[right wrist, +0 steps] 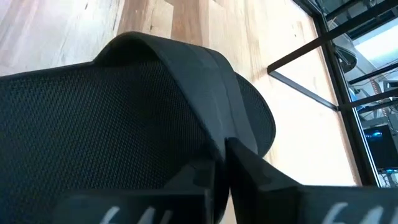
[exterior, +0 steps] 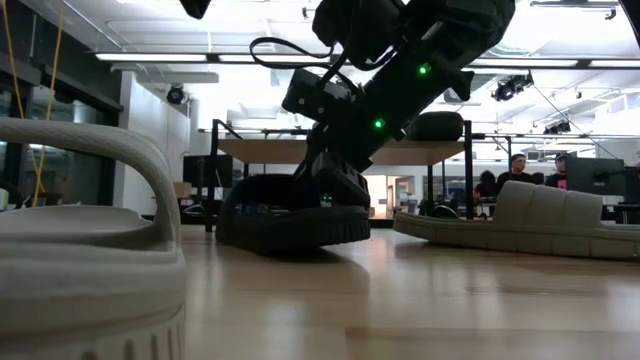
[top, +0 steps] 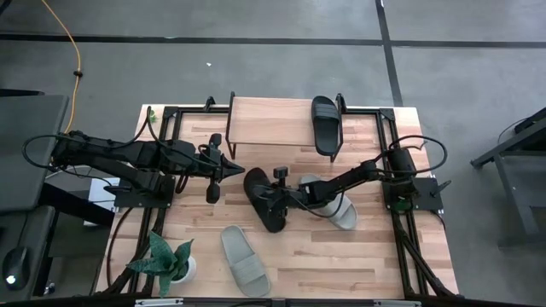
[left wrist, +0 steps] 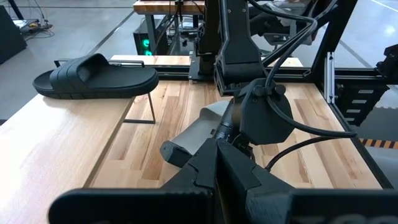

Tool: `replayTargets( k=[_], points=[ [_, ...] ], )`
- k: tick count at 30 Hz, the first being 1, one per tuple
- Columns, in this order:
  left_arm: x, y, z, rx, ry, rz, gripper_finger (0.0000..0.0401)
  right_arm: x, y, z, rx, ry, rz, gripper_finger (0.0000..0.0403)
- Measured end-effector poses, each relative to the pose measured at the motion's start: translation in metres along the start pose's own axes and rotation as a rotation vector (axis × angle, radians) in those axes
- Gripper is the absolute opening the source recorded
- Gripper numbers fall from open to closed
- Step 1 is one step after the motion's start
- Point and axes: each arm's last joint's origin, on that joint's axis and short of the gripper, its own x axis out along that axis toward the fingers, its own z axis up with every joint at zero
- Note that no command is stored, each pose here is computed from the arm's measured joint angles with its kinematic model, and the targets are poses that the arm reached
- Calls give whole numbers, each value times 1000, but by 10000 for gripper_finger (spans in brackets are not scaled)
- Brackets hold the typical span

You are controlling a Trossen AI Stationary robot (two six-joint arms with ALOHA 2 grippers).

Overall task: Pick and place slides into the shelf
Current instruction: Put the black slide on the shelf

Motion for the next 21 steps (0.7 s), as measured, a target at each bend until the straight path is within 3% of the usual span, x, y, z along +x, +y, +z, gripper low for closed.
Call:
replayTargets(
  k=[11,21],
  points=[
    [0,0,0,0,0,0,1,0,0,1,1,6,-7,2],
    [0,0,0,18,2,0,1,-8,-5,24,-48,73,10,1]
  ],
)
